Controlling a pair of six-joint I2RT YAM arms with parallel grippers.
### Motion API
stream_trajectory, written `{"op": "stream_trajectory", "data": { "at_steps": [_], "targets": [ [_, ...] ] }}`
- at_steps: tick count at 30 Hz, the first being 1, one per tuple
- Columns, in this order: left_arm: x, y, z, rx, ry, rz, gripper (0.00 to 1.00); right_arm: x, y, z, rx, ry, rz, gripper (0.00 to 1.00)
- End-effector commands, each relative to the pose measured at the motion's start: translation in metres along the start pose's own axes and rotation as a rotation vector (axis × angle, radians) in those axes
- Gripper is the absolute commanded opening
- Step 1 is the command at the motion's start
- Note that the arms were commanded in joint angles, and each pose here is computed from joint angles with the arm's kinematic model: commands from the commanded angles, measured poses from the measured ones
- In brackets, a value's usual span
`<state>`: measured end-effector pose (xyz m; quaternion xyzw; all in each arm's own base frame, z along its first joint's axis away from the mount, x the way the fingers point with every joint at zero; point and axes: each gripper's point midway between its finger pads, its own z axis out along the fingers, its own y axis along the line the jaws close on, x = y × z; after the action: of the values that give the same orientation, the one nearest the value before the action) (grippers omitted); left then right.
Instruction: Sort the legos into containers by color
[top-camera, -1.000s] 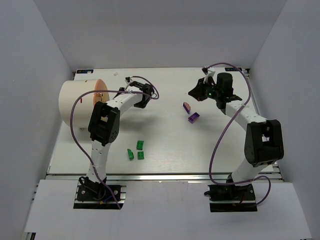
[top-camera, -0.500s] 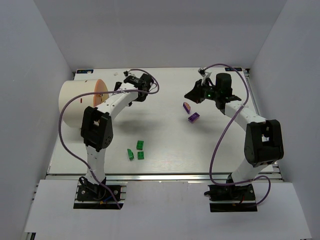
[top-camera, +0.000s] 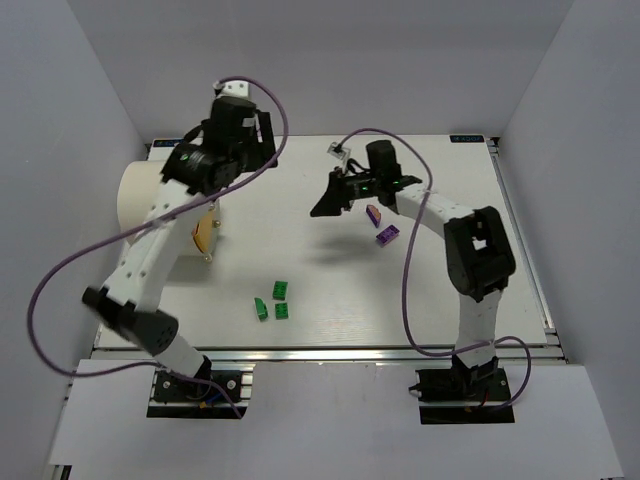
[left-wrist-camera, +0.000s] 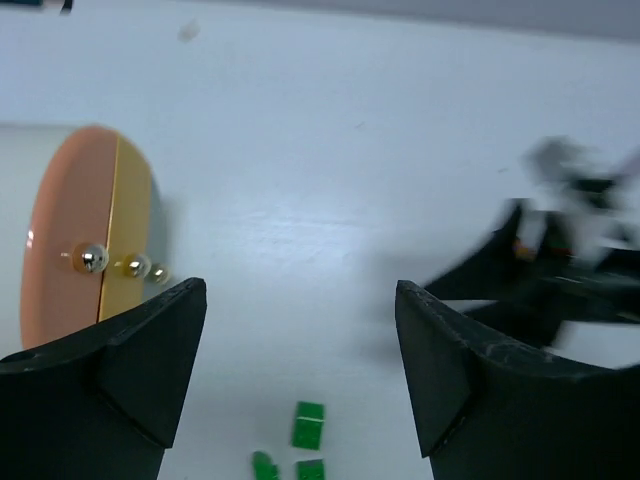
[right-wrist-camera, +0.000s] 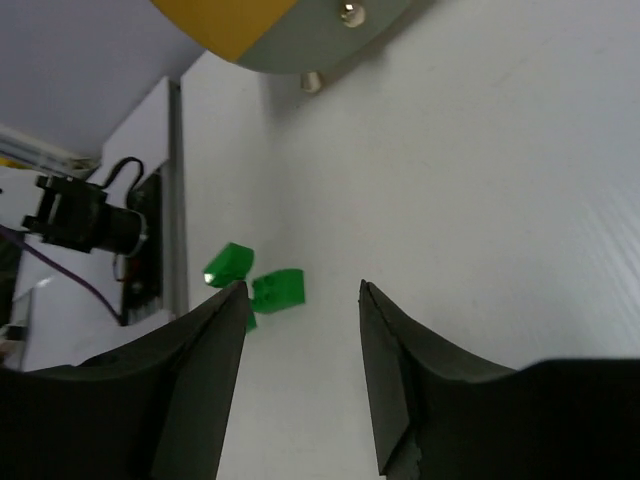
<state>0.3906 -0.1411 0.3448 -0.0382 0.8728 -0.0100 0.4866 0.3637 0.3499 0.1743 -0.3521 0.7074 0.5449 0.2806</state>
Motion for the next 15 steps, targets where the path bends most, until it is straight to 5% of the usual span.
{"op": "stream_trajectory", "data": {
  "at_steps": [1,11,15],
  "targets": [
    [-0.044,-0.024,-0.049,0.237,-0.15,-0.059,0.86,-0.012,0.029,0.048,-0.148,0.021,0.093,0.56],
    [-0.086,-0.019,-0.139,0.432,-0.373,-0.209,0.98,-0.064,0.054,0.184,-0.2,-0.105,0.394,0.6],
    [-0.086,-0.013,-0.149,0.434,-0.39,-0.228,0.98,-0.076,0.068,0.211,-0.194,-0.167,0.349,0.64]
  ]
}}
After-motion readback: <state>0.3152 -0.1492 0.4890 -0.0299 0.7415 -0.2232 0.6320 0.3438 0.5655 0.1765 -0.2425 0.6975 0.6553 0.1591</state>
